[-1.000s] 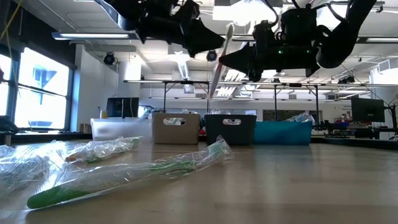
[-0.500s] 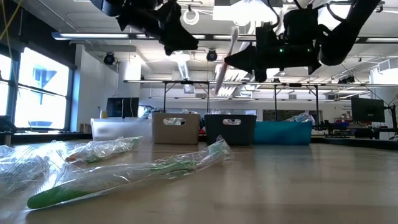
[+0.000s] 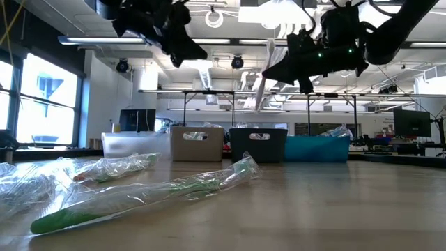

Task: Pick & Place Toothbrushes
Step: Put the orange toothbrush into the dark green bin

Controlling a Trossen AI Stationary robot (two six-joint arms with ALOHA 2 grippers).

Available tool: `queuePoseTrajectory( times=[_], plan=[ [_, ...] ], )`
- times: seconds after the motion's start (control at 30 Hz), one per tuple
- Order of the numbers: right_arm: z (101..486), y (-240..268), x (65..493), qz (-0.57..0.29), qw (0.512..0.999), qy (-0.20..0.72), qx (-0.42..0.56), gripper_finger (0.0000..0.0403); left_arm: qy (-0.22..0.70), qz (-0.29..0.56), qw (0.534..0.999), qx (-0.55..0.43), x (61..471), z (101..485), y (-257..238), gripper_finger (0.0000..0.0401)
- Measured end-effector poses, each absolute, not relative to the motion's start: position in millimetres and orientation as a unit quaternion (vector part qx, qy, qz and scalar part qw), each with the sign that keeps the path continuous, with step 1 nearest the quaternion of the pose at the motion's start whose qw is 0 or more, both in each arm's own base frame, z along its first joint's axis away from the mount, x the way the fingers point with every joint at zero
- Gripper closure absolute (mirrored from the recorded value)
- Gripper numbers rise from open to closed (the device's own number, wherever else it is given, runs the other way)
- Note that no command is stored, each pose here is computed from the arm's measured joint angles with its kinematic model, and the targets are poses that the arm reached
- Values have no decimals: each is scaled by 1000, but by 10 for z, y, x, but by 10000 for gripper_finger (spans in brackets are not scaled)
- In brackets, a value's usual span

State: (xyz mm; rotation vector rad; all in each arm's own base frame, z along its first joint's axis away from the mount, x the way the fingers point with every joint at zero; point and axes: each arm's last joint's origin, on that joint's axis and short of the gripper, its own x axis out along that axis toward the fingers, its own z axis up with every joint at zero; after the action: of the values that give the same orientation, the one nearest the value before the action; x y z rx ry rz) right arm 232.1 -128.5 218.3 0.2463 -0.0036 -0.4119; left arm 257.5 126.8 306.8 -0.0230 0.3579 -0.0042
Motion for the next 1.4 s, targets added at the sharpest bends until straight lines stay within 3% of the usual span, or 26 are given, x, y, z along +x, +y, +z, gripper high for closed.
queuePoseTrajectory(
  times=[0.13,0.37,0.6,1.1,1.4],
  plan=[
    [2276,-1271,2279,-232,964,14,125,395,145,0,989,8,2416,3034,1180,397],
    [2551,-1350,2441,-297,939,121,125,395,99,17,995,25,2217,2903,1077,392],
    [2656,-1432,2437,-312,934,124,122,395,65,38,997,32,2033,2713,986,391],
    [2090,-1756,2549,-361,890,201,191,394,39,51,998,26,1820,2548,875,391],
    [1730,-1868,2604,-349,871,245,246,394,37,52,998,17,1820,2549,875,391]
  ],
)
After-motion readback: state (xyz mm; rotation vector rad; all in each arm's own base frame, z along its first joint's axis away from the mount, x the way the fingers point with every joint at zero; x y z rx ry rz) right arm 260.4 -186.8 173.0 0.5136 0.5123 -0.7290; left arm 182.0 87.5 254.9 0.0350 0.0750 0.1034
